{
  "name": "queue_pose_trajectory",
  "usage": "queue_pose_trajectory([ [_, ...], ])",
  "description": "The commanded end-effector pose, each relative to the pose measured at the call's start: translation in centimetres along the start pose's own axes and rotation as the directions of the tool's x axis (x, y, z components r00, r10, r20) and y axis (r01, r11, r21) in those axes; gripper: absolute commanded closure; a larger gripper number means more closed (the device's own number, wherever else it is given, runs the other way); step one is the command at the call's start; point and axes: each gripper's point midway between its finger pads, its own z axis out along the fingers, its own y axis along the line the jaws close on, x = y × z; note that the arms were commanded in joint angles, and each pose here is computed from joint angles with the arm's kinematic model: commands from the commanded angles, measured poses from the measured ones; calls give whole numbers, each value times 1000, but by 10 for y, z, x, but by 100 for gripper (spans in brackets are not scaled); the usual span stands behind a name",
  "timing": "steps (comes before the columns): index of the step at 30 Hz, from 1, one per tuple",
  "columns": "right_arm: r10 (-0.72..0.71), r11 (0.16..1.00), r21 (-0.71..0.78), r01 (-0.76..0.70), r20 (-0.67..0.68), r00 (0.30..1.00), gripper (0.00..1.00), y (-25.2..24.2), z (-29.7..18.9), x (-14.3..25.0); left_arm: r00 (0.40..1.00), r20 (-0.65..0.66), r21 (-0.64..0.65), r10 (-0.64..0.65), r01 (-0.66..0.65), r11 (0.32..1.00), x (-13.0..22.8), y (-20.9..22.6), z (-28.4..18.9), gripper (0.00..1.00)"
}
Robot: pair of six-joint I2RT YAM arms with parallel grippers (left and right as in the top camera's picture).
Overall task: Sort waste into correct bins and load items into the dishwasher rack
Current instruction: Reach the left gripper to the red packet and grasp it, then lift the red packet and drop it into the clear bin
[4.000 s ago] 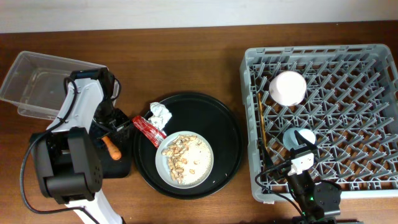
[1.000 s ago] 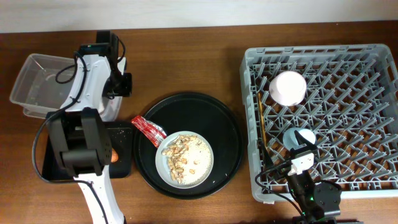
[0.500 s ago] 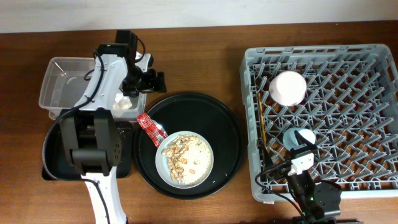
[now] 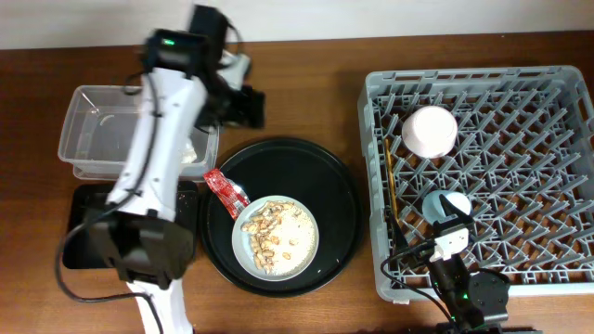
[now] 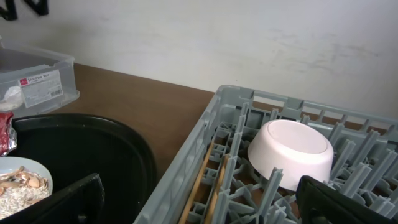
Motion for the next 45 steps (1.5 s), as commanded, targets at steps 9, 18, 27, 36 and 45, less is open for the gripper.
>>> queue_pose_trajectory([
  [9, 9, 1000, -6, -9, 1, 1000, 2, 1, 0, 2, 922, -194, -546, -334, 182, 818, 127, 14, 122, 40],
  [18, 9, 1000, -6, -9, 1, 1000, 2, 1, 0, 2, 870, 45, -647, -490, 399, 649, 126, 76, 146, 40],
  [27, 9, 1000, -6, -9, 1, 1000, 2, 1, 0, 2, 863, 20, -624, -505, 406, 668, 133, 79, 154, 40],
  [36, 9, 1000, -6, -9, 1, 1000, 2, 1, 0, 2, 889, 112, -553, -443, 426, 716, 112, 53, 99, 41],
  [45, 9, 1000, -6, -9, 1, 1000, 2, 1, 0, 2, 928, 250, -413, -276, 360, 837, 45, 37, 115, 40],
])
